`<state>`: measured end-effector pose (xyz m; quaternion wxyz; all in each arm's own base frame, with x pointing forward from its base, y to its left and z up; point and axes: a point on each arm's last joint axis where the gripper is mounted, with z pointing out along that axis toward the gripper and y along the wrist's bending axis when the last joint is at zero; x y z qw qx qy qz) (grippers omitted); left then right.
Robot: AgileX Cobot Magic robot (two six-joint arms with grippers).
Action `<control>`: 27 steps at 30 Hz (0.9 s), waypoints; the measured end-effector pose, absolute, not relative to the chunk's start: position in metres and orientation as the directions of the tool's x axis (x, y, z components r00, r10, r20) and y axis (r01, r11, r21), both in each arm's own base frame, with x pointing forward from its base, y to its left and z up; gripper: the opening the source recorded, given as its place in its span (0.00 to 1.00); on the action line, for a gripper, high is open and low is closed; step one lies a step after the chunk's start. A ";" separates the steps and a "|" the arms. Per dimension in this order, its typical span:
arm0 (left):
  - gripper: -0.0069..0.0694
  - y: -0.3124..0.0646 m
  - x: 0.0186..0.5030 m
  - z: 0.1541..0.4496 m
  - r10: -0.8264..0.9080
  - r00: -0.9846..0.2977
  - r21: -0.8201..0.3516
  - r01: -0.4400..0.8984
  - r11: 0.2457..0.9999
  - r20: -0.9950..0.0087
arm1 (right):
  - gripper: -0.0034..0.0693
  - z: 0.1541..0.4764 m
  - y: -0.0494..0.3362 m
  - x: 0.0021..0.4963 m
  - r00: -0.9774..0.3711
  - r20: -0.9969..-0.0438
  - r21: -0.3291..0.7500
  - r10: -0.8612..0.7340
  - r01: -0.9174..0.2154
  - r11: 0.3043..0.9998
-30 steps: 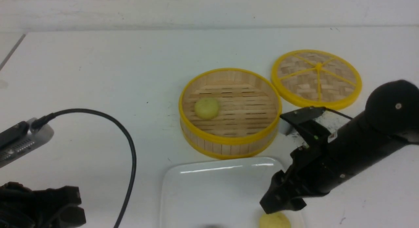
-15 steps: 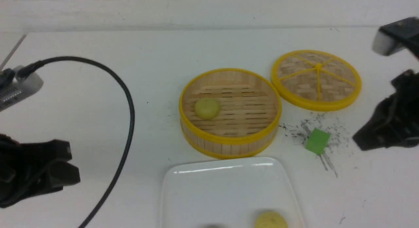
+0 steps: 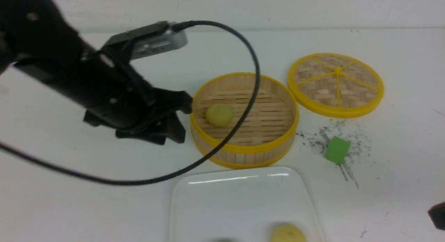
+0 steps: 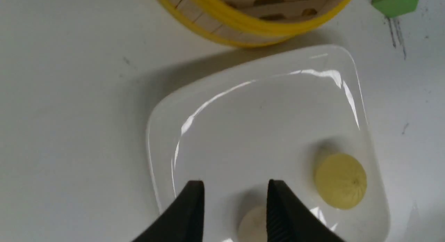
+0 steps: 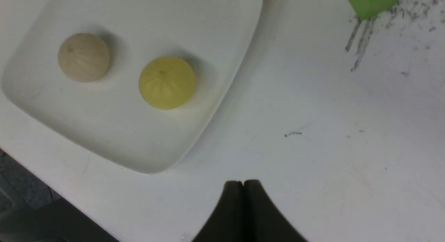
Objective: Put the steamed buns into the plate on the white tablecloth.
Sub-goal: 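Reach into the bamboo steamer and grasp a bun with the left gripper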
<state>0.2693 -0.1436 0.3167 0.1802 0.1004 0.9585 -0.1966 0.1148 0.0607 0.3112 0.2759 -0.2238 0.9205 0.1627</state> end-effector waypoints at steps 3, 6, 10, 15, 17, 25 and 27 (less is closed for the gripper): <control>0.51 -0.176 0.301 0.307 0.200 -0.900 -0.260 0.315 0.913 -0.387 | 0.03 0.296 0.060 0.116 -0.751 -0.583 0.169 -0.309 -0.484 0.858; 0.53 -0.207 0.332 0.294 0.256 -0.884 -0.179 0.346 0.921 -0.391 | 0.03 0.287 0.059 0.118 -0.750 -0.594 0.168 -0.290 -0.469 0.867; 0.54 -0.240 0.370 0.271 0.290 -0.874 -0.072 0.343 0.937 -0.391 | 0.04 0.287 0.060 0.119 -0.745 -0.605 0.170 -0.281 -0.466 0.868; 0.54 -0.256 0.393 0.252 0.303 -0.869 -0.011 0.334 0.943 -0.391 | 0.04 0.288 0.061 0.120 -0.743 -0.614 0.182 -0.268 -0.463 0.867; 0.54 -0.259 0.397 0.247 0.306 -0.866 -0.003 0.334 0.942 -0.396 | 0.04 0.288 0.061 0.120 -0.743 -0.615 0.184 -0.266 -0.463 0.867; 0.43 -0.259 0.409 0.225 0.294 -0.867 0.055 0.297 0.953 -0.403 | 0.04 0.288 0.061 0.120 -0.743 -0.615 0.187 -0.264 -0.462 0.867; 0.33 -0.259 0.412 0.212 0.277 -0.879 0.069 0.272 0.960 -0.388 | 0.04 0.288 0.061 0.120 -0.744 -0.615 0.191 -0.262 -0.462 0.866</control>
